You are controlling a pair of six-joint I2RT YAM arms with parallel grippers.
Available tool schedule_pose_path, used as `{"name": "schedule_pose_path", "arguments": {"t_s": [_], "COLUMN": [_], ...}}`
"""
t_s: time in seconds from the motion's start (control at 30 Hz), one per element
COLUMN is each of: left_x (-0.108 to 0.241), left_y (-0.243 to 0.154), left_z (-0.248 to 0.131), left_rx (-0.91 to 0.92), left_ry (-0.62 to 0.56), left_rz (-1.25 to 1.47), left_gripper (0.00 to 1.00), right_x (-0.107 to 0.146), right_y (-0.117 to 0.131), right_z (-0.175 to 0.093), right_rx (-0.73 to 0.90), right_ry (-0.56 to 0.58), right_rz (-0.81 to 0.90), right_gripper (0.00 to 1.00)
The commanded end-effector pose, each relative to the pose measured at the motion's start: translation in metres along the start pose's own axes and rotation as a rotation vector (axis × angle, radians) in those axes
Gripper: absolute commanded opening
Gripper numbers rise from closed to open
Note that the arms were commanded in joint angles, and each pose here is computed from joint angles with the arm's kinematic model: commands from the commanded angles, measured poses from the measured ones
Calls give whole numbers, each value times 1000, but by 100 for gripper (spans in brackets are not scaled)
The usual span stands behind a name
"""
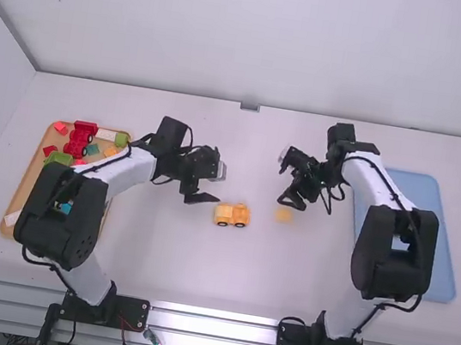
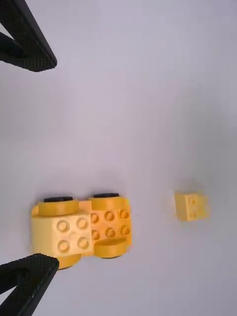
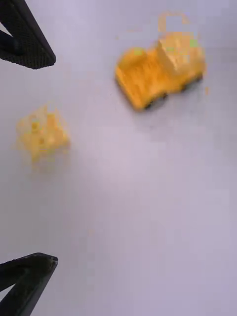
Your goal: Assemble lego blocks to make yellow taxi
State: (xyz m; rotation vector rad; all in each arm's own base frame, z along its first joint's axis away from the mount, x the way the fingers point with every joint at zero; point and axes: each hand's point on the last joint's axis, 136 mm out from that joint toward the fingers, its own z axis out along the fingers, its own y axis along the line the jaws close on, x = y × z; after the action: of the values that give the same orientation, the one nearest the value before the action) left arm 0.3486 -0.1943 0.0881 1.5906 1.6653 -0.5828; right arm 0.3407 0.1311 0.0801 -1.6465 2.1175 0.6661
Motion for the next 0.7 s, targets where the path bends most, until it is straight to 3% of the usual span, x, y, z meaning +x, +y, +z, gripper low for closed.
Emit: {"name": "schedule_pose_path", "arguments": {"t_s": [0.0,0.23,0.33,0.43,0.67], "left_x": [-15,-13,-15,-15,-13], "left_y": [-15,-36,-47,-54,-50], "left_z": [0,8,10,11,14], "left_rx": [63,103,124,128,89], "left_ry": [-103,-159,-216,-260,-278], "left_rz": [-2,2,10,31,-40], "left_gripper": [99,99,99,99,99], "right_x": [-17,6,21,33,54], "right_y": [7,24,29,18,22], "right_z": [-11,8,26,40,55], "right_rx": [-17,-42,-25,39,73], "right_ry": [-145,-243,-239,-232,-220], "right_rz": [-273,-311,-346,-282,-255], "right_gripper": [99,99,99,99,98]}}
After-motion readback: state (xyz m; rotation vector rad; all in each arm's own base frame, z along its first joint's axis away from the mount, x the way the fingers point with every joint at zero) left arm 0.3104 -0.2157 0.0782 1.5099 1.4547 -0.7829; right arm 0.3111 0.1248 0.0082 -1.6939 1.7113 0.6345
